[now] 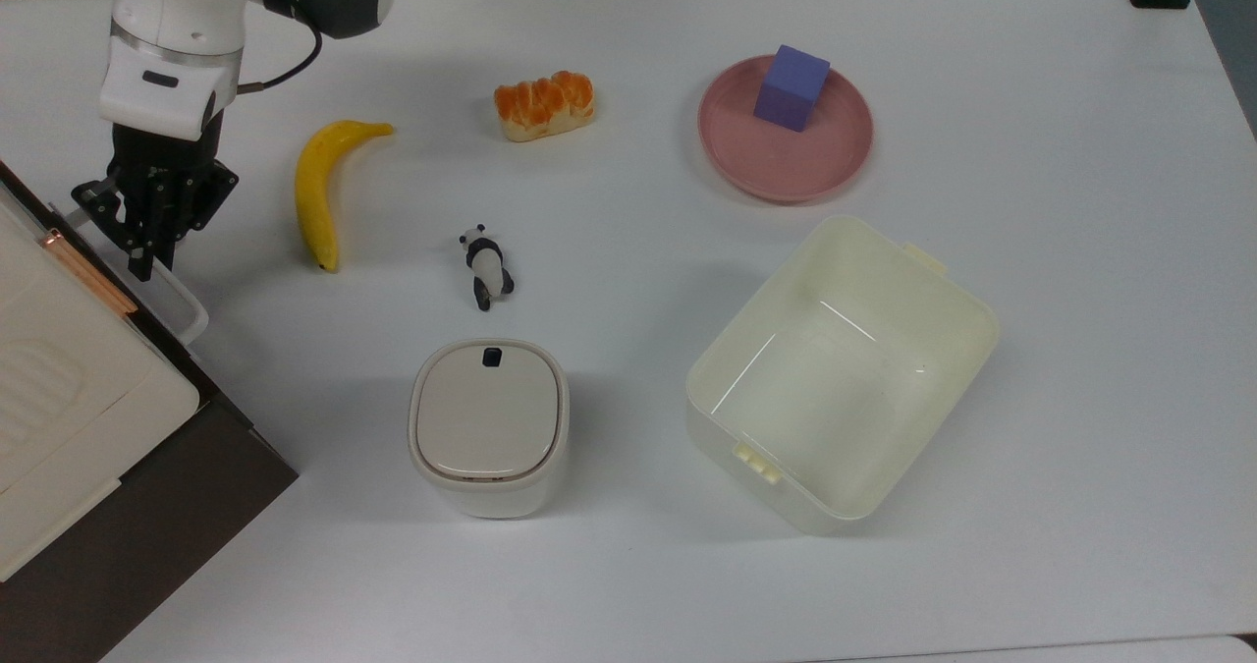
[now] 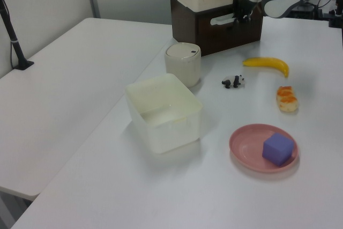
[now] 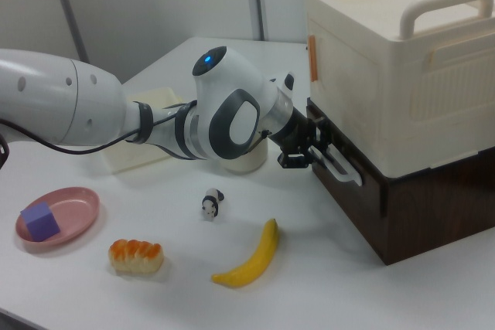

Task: Slide the drawer open
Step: 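Pull the gripped handle outward to slide the brown drawer open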

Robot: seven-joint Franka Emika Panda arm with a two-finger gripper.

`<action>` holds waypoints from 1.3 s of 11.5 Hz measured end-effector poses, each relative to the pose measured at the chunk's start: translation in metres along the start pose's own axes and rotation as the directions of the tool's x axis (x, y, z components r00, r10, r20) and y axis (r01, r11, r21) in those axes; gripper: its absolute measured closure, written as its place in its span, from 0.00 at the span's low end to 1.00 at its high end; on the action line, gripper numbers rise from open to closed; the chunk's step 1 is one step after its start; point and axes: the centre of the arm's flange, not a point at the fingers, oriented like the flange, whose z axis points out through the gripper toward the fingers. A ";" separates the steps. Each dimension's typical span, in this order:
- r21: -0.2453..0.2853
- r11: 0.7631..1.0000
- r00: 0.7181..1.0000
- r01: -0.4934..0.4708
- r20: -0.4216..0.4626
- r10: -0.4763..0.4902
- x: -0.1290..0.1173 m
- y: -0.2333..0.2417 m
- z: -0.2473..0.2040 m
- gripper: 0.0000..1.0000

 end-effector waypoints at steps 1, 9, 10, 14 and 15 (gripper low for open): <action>0.000 1.000 1.000 0.000 0.000 0.000 0.000 0.000 0.000 0.85; 0.013 1.000 1.000 0.006 -0.002 -0.006 0.000 -0.011 -0.009 0.85; 0.019 1.000 1.000 0.010 -0.004 -0.010 0.001 -0.016 -0.014 0.85; 0.049 0.998 0.999 0.030 -0.016 -0.029 0.003 -0.051 -0.046 0.85; 0.056 0.998 0.999 0.031 -0.015 -0.030 0.003 -0.056 -0.051 0.85</action>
